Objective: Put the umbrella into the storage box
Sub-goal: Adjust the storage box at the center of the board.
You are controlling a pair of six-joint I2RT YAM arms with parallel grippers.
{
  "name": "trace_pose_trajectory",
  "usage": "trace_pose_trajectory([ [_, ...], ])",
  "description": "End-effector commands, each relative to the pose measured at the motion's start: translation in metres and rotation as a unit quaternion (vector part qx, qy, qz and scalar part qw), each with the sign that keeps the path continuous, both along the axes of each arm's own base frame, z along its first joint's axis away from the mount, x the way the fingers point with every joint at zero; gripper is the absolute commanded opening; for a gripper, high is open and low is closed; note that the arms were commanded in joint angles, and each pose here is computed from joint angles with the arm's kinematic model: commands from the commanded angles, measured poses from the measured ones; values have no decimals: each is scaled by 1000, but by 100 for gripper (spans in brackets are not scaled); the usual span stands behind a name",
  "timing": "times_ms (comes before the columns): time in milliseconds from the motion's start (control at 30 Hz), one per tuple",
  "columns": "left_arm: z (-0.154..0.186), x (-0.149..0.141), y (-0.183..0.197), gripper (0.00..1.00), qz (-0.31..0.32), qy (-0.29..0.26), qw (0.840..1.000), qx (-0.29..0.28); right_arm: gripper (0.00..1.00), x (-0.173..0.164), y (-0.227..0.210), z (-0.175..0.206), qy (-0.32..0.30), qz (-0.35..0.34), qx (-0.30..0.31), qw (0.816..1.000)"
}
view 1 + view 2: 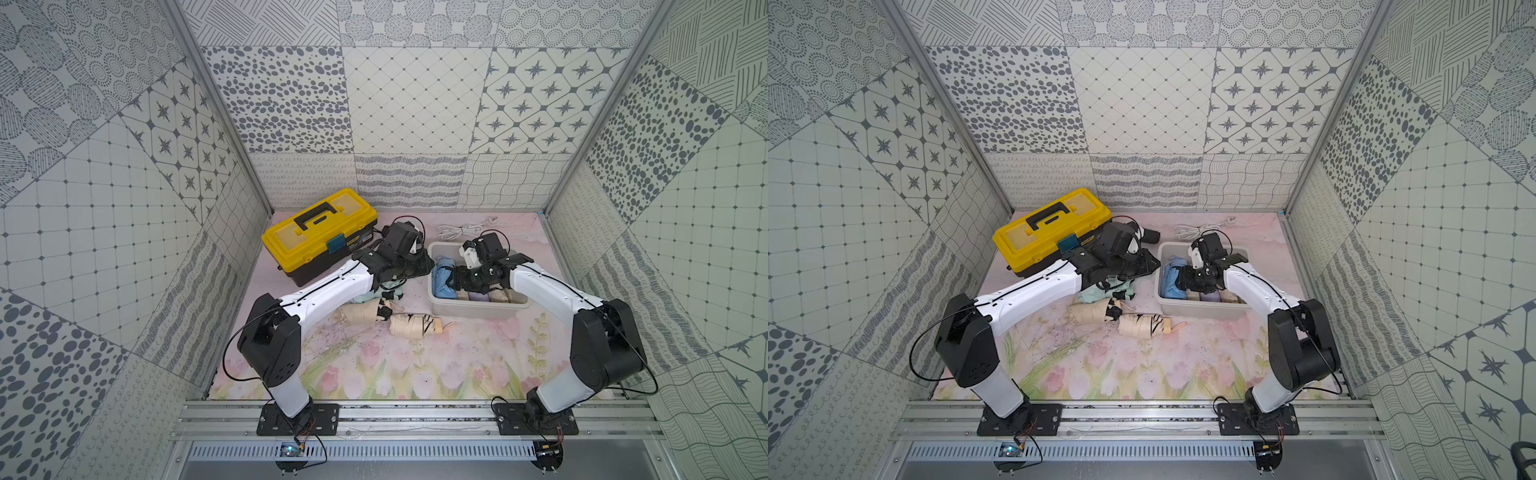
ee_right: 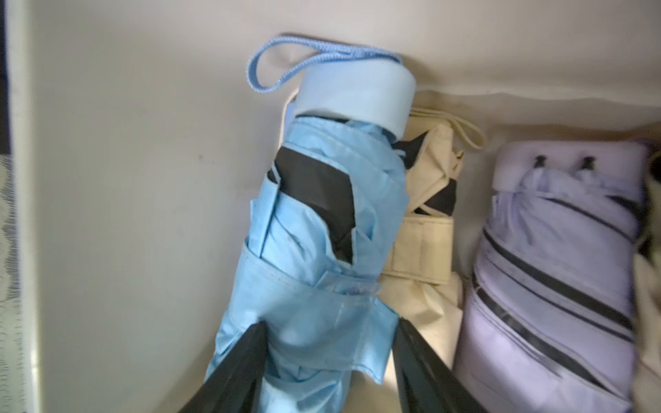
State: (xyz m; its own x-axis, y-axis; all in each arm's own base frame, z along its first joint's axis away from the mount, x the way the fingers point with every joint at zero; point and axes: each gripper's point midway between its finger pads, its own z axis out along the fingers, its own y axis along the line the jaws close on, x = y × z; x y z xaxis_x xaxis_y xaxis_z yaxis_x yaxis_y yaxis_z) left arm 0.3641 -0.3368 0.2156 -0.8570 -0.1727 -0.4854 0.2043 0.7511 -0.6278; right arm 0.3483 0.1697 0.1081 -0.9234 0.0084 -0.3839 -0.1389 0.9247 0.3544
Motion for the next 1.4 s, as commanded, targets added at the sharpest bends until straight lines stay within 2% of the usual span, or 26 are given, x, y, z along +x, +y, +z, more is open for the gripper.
trace_pose_trajectory([
  [0,14,-3,11,27,11,-25,1000,10,66,7,-22,14,-37,1,-62,997],
  [133,15,-5,26,32,34,-26,999,24,67,2,-13,39,-56,28,-44,997],
  [333,1,-3,47,33,79,0,996,44,67,-14,12,52,-54,60,-34,996],
  [467,-8,0,61,34,113,16,992,47,65,-18,21,33,-34,71,-45,996],
  [700,-25,-1,82,36,167,48,983,62,55,-12,0,-4,-12,54,-110,992],
  [867,-41,-14,94,37,187,77,977,75,54,-9,1,-7,-18,63,-110,992],
  [933,-45,-18,97,38,191,82,975,74,55,-6,7,1,-30,67,-93,993],
  [1133,-58,-33,122,47,229,96,964,95,70,-8,26,49,-107,88,-15,990],
  [1267,-71,-44,148,52,279,138,945,96,75,-20,31,87,-164,97,29,981],
  [1367,-79,-49,162,57,291,167,937,99,77,-33,31,108,-190,104,56,975],
])
